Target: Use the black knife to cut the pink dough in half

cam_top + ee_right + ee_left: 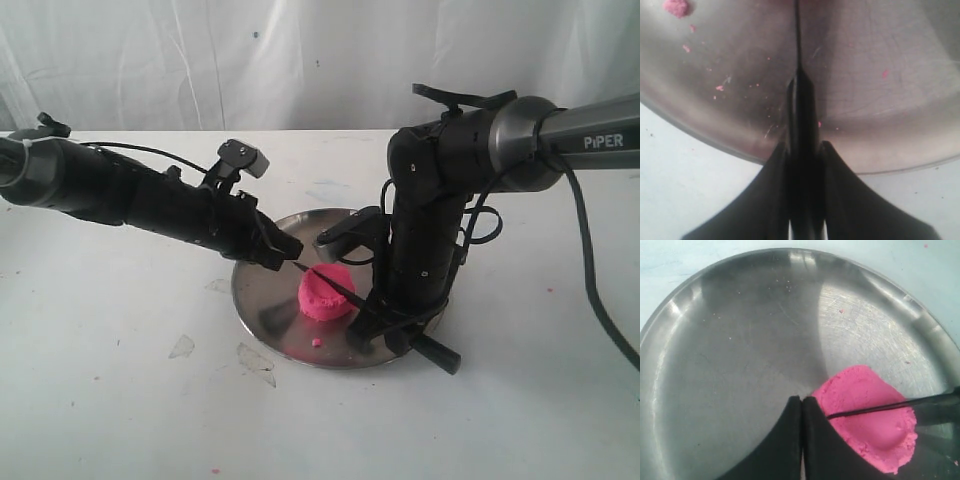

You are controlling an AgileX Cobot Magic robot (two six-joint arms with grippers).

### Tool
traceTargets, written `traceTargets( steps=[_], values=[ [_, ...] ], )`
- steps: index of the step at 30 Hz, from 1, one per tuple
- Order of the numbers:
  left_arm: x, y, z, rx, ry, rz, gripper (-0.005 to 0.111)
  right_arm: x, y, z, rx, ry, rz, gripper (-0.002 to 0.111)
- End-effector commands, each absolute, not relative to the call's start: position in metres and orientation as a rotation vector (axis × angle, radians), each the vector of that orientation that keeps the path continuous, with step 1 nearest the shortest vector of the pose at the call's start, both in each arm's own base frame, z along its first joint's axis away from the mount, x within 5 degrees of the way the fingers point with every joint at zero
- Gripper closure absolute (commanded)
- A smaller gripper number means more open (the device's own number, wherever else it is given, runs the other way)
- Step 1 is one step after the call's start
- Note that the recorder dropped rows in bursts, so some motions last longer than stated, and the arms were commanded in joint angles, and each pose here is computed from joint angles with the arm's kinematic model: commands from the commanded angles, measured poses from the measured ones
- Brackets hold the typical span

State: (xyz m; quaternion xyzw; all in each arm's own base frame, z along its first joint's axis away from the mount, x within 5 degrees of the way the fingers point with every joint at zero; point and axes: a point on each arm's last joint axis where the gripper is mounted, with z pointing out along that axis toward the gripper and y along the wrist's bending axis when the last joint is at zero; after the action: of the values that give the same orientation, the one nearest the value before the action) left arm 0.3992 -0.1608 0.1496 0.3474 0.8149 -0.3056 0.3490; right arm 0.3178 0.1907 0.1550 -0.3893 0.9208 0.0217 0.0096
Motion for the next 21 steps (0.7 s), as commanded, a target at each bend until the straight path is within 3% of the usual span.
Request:
traceTargets(
  steps=[1, 7, 21],
  values=[
    [0.4, -0.164, 0.142, 0.883, 2.119, -0.845, 0.107, 0.318, 0.19, 0.157, -1.214, 2.873, 0.061, 0.108],
    [0.401, -0.164, 0.128, 0.871, 2.153, -0.858, 0.107, 0.318, 0.19, 0.157, -1.214, 2.873, 0.061, 0.108],
    [0.403, -0.161, 0.137, 0.904, 2.131, -0.829, 0.107, 0.318, 0.19, 0.157, -1.215, 2.874, 0.06, 0.108]
  ],
)
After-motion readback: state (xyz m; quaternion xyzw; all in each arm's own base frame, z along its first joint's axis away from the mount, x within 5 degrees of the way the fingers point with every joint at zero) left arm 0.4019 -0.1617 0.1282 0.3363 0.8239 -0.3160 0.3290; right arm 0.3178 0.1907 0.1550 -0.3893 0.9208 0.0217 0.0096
